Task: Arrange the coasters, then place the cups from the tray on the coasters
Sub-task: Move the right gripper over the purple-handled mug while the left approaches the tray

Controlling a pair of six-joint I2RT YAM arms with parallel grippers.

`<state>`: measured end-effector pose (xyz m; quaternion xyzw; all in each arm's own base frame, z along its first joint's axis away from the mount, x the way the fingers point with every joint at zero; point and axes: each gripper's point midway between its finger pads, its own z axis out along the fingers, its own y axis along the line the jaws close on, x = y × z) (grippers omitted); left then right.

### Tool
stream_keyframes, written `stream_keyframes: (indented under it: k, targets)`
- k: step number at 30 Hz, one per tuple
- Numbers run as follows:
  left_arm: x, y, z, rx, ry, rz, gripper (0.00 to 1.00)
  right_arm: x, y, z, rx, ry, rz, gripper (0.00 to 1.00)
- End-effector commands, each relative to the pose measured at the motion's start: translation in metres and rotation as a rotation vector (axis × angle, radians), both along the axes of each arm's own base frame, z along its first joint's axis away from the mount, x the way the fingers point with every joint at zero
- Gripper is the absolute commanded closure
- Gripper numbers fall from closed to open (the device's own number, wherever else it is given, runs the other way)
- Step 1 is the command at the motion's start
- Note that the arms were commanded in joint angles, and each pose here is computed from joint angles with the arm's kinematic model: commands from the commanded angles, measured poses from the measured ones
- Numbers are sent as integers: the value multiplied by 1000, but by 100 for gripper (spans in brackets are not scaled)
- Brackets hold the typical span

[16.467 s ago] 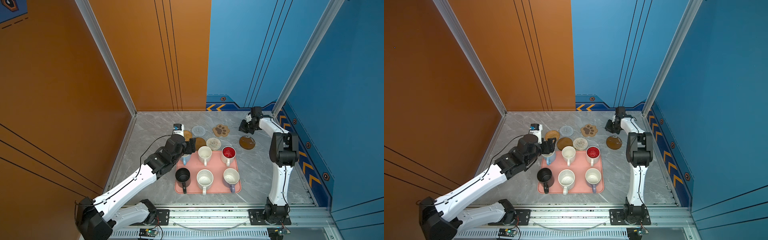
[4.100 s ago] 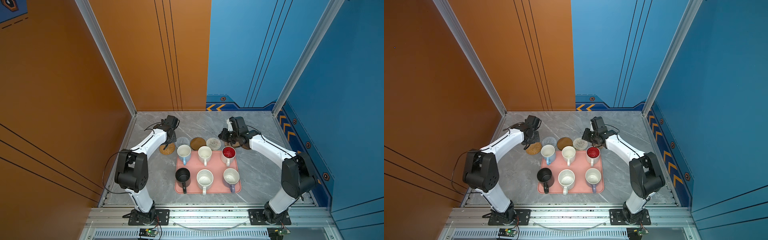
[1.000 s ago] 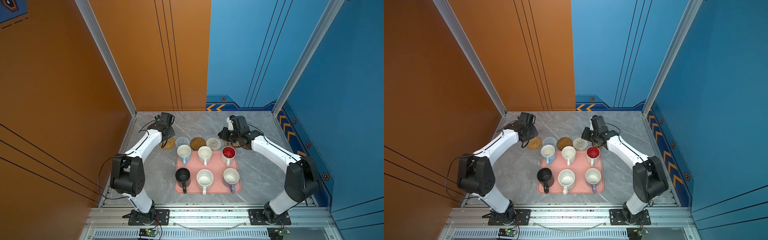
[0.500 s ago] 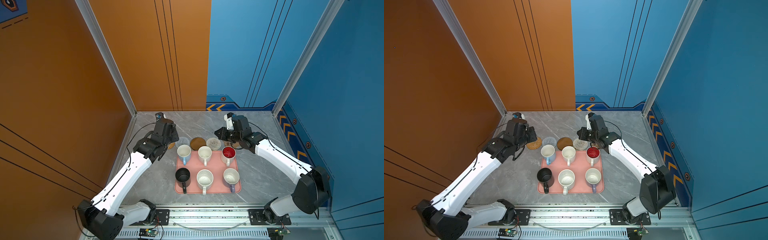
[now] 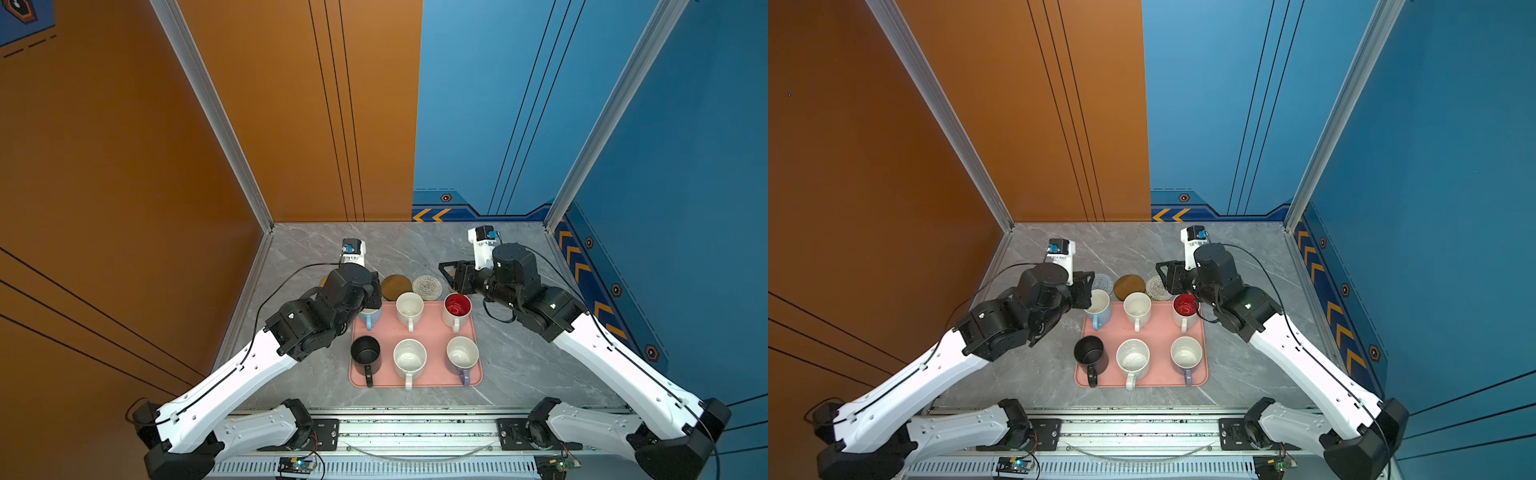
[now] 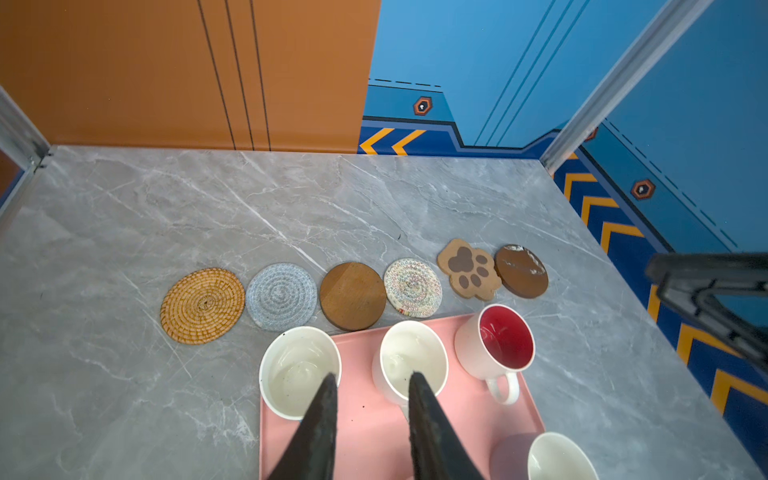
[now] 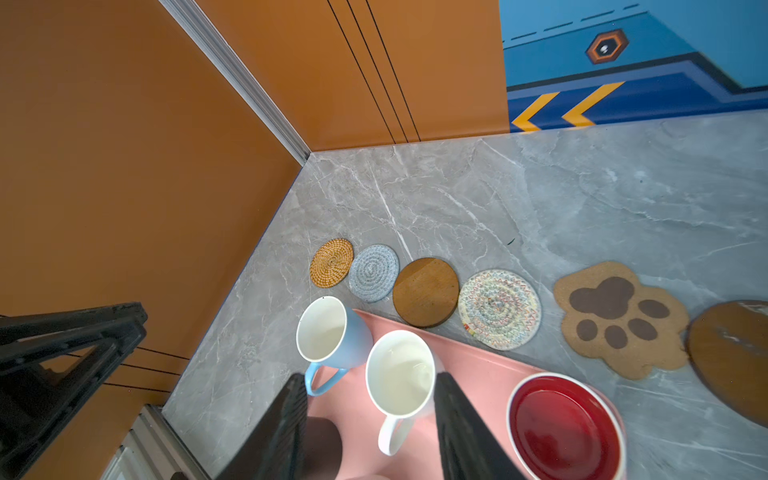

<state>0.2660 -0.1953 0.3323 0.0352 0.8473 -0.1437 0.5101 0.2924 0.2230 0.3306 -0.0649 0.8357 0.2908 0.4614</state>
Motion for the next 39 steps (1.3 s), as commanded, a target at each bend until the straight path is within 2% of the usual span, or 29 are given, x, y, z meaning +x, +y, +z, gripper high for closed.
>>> stream_keyframes:
  k: [1,6,10,15,20,27,33,39]
  targets:
    - [-7,-5,8,86,-51,-2,61,-14,-21,-22,-140,29,-48,50]
    - [-12,-23,21,189,-131,-10,50,-43,-27,-36,-233,67,-38,49]
    - [-9,-36,30,250,-190,15,47,-67,-44,-40,-331,78,-70,49]
    - [-5,-58,25,230,-210,-24,47,-90,-64,-51,-369,108,-106,48]
    - [-9,-70,6,194,-221,-60,46,-111,-76,-88,-439,211,-123,48]
    - [-14,-68,-1,131,-263,-82,44,-136,-74,-144,-525,343,-114,43]
    - [-16,-63,6,72,-298,-73,43,-148,-76,-167,-539,402,-115,41]
    - [-14,-62,4,82,-296,-58,41,-159,-81,-192,-562,472,-129,41]
